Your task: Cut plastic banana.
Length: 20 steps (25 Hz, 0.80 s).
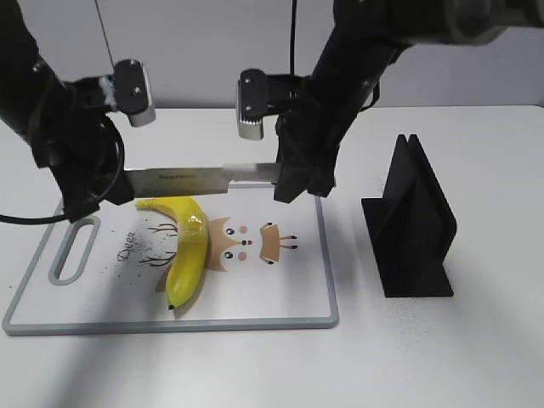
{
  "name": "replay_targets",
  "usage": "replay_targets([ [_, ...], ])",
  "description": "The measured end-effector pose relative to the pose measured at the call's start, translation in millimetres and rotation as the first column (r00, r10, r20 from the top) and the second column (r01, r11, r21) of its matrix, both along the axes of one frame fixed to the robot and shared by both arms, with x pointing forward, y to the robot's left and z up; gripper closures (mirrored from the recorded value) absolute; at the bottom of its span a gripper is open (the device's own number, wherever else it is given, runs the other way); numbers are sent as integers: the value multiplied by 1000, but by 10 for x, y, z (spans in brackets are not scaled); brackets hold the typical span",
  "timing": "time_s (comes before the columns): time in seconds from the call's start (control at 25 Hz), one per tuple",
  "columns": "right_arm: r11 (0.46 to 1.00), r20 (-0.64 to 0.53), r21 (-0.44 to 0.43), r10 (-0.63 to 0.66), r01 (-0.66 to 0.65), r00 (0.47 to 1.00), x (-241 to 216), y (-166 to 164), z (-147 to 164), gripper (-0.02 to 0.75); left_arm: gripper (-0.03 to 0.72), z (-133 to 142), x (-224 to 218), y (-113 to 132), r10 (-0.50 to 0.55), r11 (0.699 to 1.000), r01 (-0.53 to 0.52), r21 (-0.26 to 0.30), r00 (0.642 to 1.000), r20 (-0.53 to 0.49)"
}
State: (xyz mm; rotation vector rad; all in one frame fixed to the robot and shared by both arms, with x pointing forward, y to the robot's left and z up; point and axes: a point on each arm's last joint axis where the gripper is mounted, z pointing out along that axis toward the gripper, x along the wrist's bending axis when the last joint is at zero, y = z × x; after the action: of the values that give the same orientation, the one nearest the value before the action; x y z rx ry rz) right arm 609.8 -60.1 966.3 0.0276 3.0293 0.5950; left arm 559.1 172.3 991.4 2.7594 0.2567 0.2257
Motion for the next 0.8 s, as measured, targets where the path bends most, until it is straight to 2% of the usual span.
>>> replay_targets([
  [0.2, 999, 32, 26, 34, -35, 999, -194, -71, 533, 572, 680, 434, -253, 26, -30, 998, 30, -50, 1000, -2],
  [0.4, 997, 83, 63, 49, -54, 995, -370, -137, 949, 572, 684, 784, -475, 58, -43, 994, 48, -101, 998, 48],
  [0.68, 996, 90, 65, 53, -59, 995, -397, -143, 998, 573, 673, 845, -509, 51, -36, 991, 44, -126, 998, 60],
  [0.8, 997, 85, 62, 45, -50, 995, -394, -152, 997, 575, 554, 860, -487, 33, -16, 988, 28, -154, 997, 79],
])
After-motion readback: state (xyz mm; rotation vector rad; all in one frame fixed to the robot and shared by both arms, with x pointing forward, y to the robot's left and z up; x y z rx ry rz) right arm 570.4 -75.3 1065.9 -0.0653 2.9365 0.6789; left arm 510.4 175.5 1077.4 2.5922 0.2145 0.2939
